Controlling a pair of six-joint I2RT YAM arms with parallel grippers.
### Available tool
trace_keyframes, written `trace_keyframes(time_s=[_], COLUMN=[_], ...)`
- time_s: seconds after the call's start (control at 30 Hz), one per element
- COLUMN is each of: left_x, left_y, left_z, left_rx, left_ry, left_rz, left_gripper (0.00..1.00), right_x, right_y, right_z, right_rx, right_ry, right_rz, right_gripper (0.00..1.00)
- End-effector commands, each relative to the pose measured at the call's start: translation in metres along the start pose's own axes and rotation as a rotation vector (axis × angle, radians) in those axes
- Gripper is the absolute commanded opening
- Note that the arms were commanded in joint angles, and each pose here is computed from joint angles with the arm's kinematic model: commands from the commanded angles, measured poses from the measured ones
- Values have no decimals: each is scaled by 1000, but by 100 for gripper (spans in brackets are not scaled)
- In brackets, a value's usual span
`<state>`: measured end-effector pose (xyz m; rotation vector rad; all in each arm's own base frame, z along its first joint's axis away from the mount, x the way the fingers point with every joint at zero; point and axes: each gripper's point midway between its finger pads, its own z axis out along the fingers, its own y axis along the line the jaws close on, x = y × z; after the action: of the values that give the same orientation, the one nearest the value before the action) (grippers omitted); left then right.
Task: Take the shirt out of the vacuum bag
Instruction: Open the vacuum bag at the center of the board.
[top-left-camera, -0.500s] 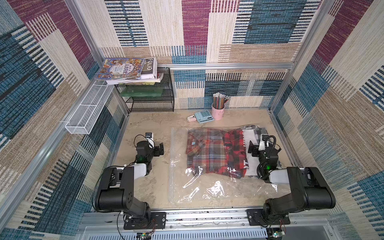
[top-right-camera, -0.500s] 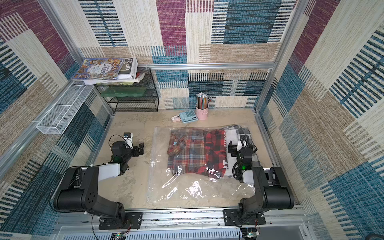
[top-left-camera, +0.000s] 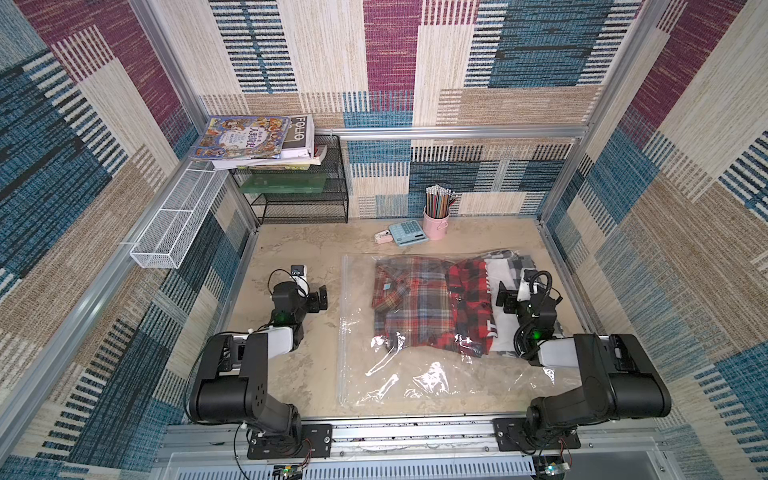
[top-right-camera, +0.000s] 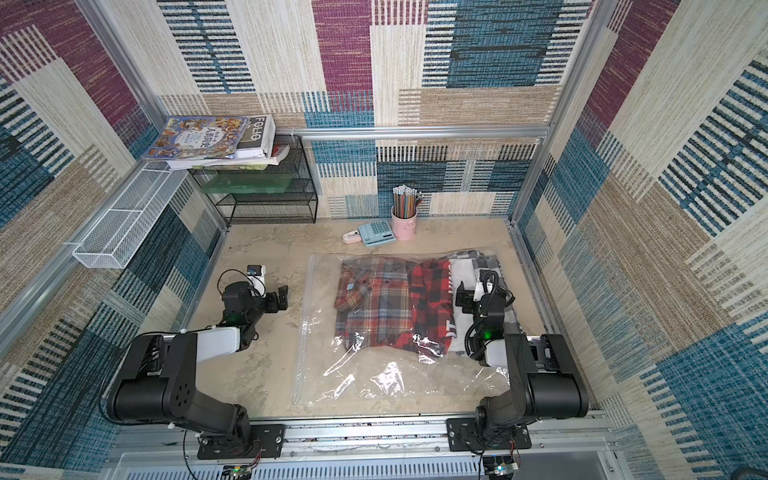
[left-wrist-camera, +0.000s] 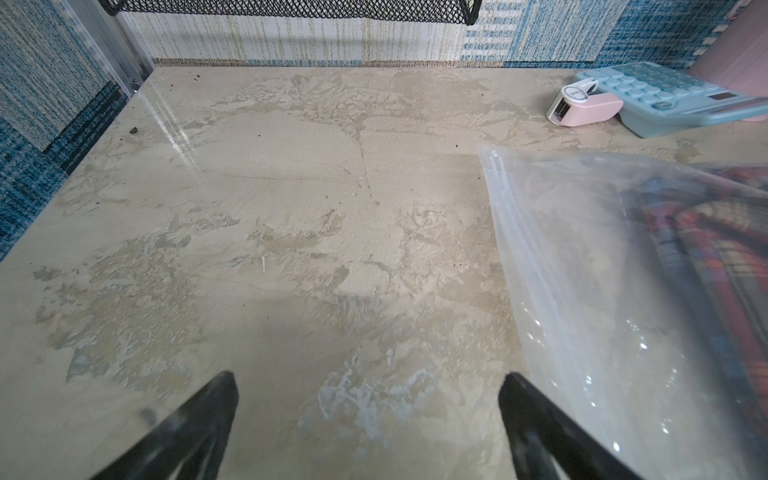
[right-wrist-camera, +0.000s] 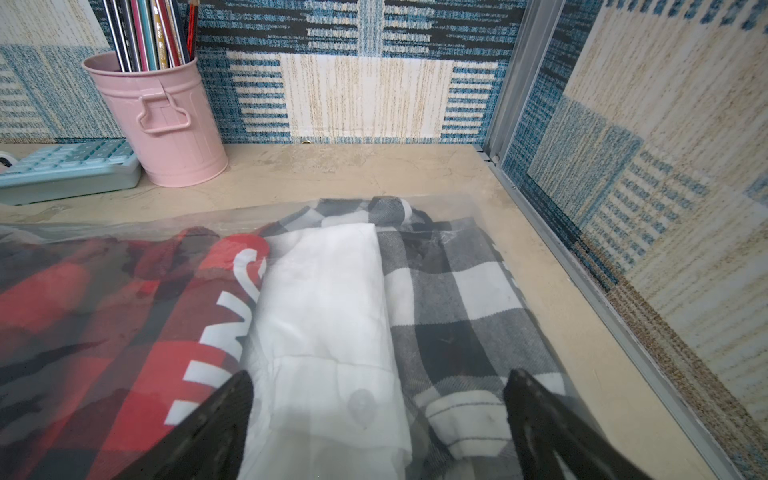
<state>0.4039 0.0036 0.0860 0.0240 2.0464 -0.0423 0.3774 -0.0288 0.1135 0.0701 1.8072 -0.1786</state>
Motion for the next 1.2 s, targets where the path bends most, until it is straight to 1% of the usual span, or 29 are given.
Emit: trace_keyframes(time_s=[0.0, 0.13, 0.17, 0.2, 0.23, 0.27, 0.3, 0.37, 0.43, 0.47, 0.53, 0.63, 0.73, 0.8, 0.87, 0.93, 1.0, 1.07, 1.17], left_x=[-2, -3, -8, -14, -21, -35, -51, -83, -106, -113, -116, -107, -87, -66, -44, -22, -3, 10, 27], left_y=[-2, -2, -5, -13, -16, -14, -13, -19, -19, -18, -24, -48, -76, -97, -110, -115, -113, -111, -111], left_z=[0, -1, -3, -6, -7, -9, -12, -23, -31, -34, -42, -55, -73, -88, -103, -117, -133, -144, -152], left_rx=[12, 13, 34, 77, 95, 87, 78, 106, 93, 87, 97, 192, 301, 391, 427, 431, 389, 357, 331], left_ry=[-8, -10, -33, -12, 46, 86, 98, 72, 87, 117, 212, 372, 524, 637, 719, 766, 800, 819, 849], left_rz=[1, -1, 13, 27, 32, 21, -4, -54, -148, -204, -319, -498, -672, -810, -897, -933, -928, -924, -938], left_gripper=[100, 100, 100, 100, 100, 98, 98, 98, 98, 98, 97, 94, 92, 91, 87, 85, 84, 83, 78], right_x=[-6, -5, -8, -11, -17, -24, -31, -42, -52, -59, -70, -83, -91, -94, -92, -88, -84, -81, -78], right_y=[-1, 1, 1, -1, 0, -1, -3, -2, 6, 14, 29, 57, 95, 121, 145, 168, 190, 206, 229], right_z=[0, 1, 0, 0, 4, 10, 16, 20, 18, 16, 9, -3, -22, -38, -54, -71, -87, -99, -112], right_rx=[3, -12, -14, 1, 7, 22, 41, 49, 44, 27, -5, -76, -176, -263, -356, -436, -500, -539, -591], right_ry=[-23, -17, -28, -21, 3, 52, 94, 154, 189, 197, 224, 276, 336, 379, 434, 485, 524, 555, 601], right_rz=[-6, -5, -8, -9, -15, -14, -4, 19, 34, 37, 31, 36, 6, 5, 35, 41, 27, 24, 47], right_gripper=[96, 95, 96, 96, 96, 96, 96, 96, 96, 96, 96, 96, 96, 96, 96, 96, 96, 96, 96])
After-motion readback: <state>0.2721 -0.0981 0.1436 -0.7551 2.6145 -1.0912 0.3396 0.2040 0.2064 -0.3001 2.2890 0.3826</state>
